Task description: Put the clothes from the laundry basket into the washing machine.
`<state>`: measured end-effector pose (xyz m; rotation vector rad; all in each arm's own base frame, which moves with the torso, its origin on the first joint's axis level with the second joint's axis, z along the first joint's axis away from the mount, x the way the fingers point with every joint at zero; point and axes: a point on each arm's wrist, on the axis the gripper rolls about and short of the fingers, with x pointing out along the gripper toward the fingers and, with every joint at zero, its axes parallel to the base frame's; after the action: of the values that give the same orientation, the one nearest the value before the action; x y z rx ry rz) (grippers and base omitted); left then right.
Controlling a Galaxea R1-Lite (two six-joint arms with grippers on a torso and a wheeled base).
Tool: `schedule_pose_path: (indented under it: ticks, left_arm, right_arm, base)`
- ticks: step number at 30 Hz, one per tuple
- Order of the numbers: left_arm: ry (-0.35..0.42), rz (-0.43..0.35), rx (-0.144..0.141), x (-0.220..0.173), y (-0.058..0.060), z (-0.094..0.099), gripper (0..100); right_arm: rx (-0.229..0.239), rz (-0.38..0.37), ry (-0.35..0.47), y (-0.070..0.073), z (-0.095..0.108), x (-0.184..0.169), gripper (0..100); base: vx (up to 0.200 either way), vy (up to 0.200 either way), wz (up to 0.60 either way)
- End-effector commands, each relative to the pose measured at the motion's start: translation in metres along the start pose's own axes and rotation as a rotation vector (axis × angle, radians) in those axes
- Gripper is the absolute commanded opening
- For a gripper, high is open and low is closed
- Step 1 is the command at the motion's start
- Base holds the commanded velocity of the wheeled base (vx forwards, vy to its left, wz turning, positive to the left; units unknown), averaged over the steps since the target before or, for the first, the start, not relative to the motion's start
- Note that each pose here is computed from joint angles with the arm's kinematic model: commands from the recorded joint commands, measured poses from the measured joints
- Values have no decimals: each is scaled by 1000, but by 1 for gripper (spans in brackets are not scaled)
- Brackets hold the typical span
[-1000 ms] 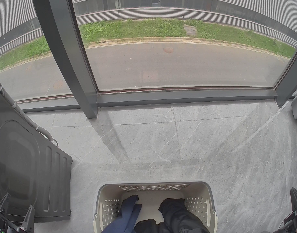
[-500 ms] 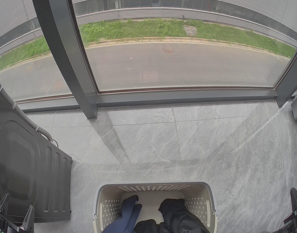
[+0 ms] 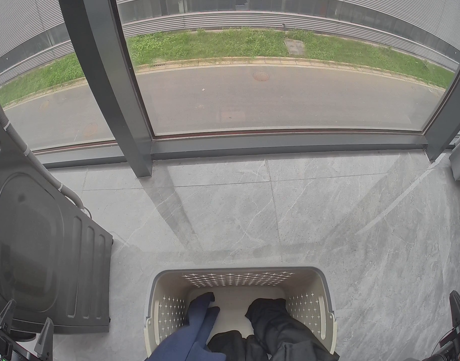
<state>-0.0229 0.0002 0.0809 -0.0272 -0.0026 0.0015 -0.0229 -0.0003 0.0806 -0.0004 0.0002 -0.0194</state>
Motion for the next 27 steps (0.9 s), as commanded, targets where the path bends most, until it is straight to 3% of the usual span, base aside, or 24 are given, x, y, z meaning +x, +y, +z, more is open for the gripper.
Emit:
schedule_pose_path:
  ticks: [1, 27]
  left_arm:
    - [6, 0, 0, 0, 0, -5, 100]
    - [6, 0, 1, 0, 0, -5, 100]
  right_arm:
    - [0, -1, 4, 0, -5, 0, 0]
    - [0, -1, 3, 0, -4, 0, 0]
  base:
    - [-200, 0, 0]
    - [-200, 0, 0]
